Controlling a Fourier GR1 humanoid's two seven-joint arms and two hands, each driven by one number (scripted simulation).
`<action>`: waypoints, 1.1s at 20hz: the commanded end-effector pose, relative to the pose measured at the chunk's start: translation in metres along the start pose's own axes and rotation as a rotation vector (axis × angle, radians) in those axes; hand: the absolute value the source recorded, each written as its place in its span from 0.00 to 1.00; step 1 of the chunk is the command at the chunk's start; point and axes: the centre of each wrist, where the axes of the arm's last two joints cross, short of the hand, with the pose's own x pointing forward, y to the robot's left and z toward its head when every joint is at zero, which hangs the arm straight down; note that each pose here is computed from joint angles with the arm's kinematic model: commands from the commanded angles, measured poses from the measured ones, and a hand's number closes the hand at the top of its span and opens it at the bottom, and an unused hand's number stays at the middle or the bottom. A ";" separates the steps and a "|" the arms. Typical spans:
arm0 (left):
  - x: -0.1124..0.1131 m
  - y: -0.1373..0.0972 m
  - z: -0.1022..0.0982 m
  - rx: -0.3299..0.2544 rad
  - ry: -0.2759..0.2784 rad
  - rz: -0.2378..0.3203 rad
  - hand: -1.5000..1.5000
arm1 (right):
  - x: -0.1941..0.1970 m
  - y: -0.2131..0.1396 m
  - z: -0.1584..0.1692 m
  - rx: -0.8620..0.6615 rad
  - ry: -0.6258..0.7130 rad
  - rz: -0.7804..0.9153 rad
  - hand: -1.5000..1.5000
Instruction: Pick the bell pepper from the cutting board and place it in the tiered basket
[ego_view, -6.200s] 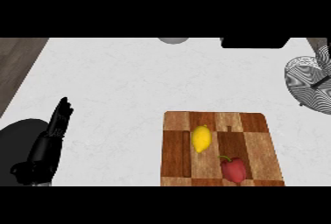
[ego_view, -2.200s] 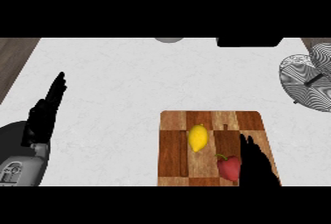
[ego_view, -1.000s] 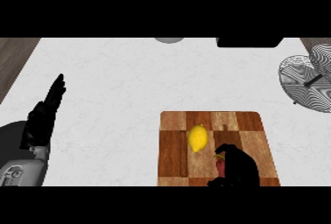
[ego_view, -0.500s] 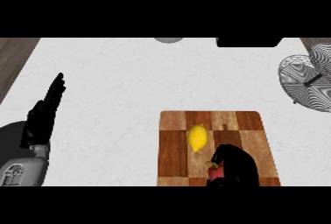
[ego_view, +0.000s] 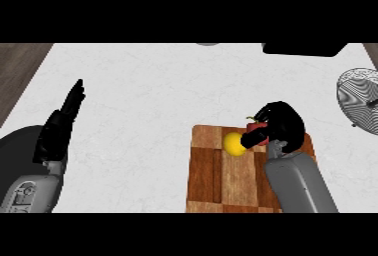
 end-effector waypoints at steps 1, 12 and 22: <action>0.002 -0.003 -0.006 -0.005 -0.012 -0.007 0.50 | 0.046 -0.033 -0.025 -0.168 0.063 -0.167 1.00; 0.014 -0.015 -0.009 -0.004 -0.006 0.008 0.50 | 0.127 -0.123 -0.045 -0.713 -0.035 -0.275 1.00; 0.014 -0.006 0.003 0.014 0.029 -0.013 0.50 | 0.142 -0.201 -0.075 -0.746 0.050 -0.127 1.00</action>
